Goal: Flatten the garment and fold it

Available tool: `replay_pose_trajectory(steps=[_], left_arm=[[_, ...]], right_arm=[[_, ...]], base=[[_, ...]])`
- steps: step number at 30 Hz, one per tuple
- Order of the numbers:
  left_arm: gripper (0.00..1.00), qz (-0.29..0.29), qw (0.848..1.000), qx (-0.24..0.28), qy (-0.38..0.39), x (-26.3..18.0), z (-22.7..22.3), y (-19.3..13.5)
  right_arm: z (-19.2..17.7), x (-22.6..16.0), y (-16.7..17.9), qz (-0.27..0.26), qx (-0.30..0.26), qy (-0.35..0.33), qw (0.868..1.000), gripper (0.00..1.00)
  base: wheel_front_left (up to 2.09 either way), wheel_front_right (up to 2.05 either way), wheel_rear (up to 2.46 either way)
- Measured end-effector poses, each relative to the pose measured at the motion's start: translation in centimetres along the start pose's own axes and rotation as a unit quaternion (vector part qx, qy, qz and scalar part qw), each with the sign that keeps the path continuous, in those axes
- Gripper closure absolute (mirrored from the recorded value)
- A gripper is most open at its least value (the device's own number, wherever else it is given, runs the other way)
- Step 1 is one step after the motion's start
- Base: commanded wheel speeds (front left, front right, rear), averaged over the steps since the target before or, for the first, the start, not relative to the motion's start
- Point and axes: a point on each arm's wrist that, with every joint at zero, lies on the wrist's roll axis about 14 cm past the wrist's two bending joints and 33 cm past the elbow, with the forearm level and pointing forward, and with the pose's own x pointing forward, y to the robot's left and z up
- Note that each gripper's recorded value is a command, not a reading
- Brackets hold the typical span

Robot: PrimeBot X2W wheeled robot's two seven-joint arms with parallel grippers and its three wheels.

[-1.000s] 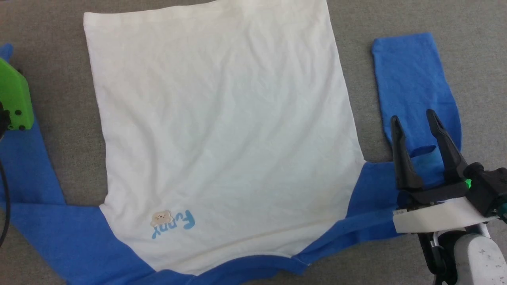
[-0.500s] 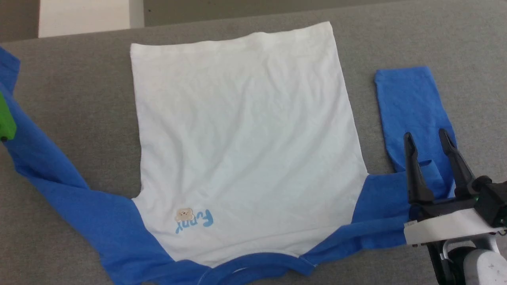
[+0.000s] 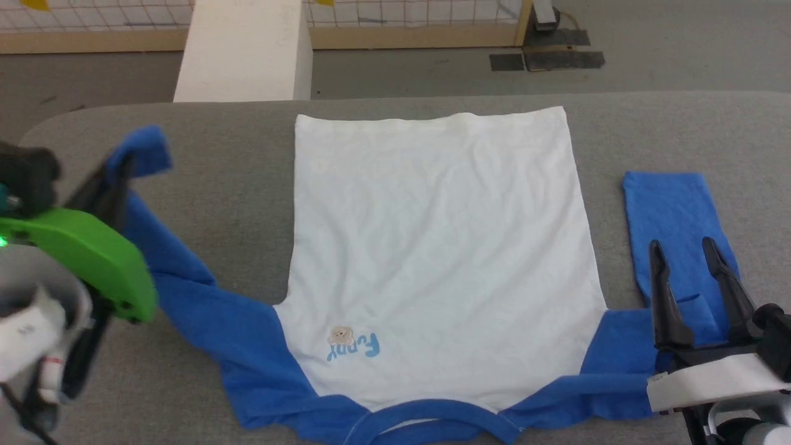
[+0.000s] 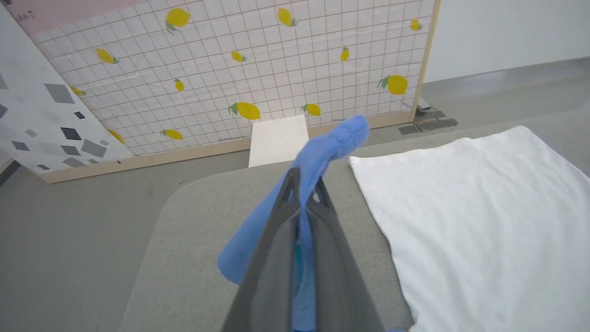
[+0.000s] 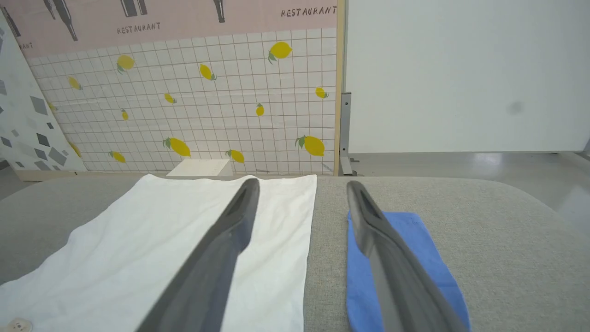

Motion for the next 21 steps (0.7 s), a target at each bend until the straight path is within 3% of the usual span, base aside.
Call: replay_pose_trajectory(steps=[5,11,15,21], left_arm=[[1.0,-0.124,0.992,-0.017,-0.032,-1.6,0.9,-9.3],[1.0,-0.261,0.963,-0.053,-0.026,-1.8,0.2,-20.6],[1.0,-0.336,0.94,-0.057,0.021,-1.8,-3.0,-27.4],[1.0,-0.413,0.904,-0.01,0.107,-2.7,-9.5,-33.4]], right_arm=[[0.9,0.4,1.6,0.024,0.004,-0.013,1.0,0.0],[1.0,0.5,2.5,0.037,0.008,-0.011,0.999,0.0],[0.7,0.3,2.0,0.028,0.01,-0.004,1.0,0.0],[0.2,-0.3,0.6,0.006,0.007,0.006,1.0,0.0]], base=[[0.0,0.0,0.0],[0.0,0.0,0.0],[0.0,0.0,0.0],[0.0,0.0,0.0]])
